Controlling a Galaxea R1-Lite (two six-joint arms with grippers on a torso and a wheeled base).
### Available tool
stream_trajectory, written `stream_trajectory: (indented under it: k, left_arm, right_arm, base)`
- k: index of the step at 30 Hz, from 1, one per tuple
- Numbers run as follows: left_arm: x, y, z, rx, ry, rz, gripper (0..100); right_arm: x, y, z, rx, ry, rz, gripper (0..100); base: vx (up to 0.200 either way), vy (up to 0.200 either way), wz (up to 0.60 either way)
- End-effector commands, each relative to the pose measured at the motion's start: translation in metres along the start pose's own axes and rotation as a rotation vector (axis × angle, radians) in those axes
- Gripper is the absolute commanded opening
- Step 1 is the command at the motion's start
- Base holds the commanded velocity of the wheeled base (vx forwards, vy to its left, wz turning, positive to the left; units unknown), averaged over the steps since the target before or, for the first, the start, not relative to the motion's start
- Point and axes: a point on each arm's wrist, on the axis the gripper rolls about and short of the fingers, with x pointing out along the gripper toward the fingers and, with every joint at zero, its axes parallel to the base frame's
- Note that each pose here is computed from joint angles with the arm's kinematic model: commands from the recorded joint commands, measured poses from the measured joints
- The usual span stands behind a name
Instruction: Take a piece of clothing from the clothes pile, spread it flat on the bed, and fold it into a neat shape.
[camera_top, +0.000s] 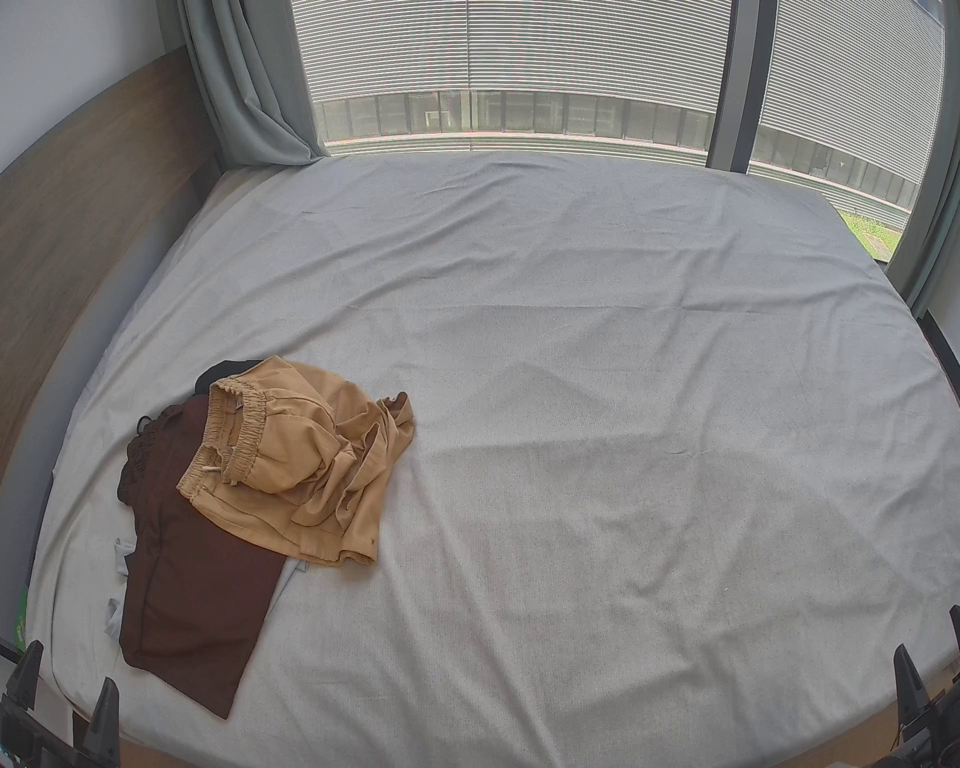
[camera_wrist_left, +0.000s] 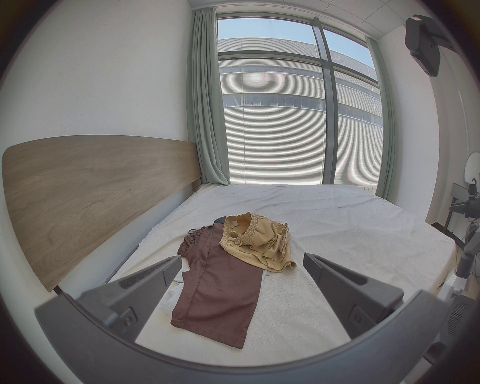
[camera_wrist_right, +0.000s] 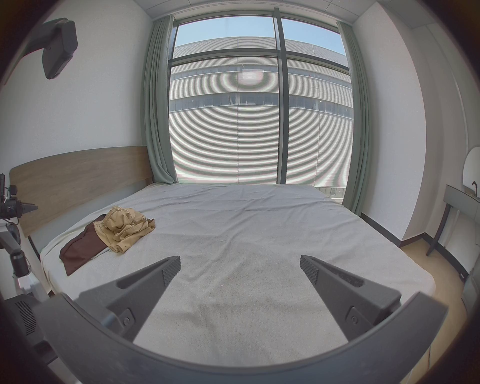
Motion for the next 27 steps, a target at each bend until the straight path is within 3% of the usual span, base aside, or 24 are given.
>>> stream_trajectory:
  k: [1, 27]
  left_arm:
    - [0.0001, 0.0, -0.0052, -0.001, 0.001, 0.0, 100]
    - [0.0001, -0.0001, -0.0049, -0.019, -0.002, -0.003, 100]
  right_arm:
    - [0.0001, 0.0001, -0.0048, -0.006, 0.001, 0.001, 100]
    - [0.0001, 0.0002, -0.0048, -0.009, 0.001, 0.003, 100]
  base:
    - [0.0, 0.0, 0.0]
    - [0.0, 0.0, 0.0]
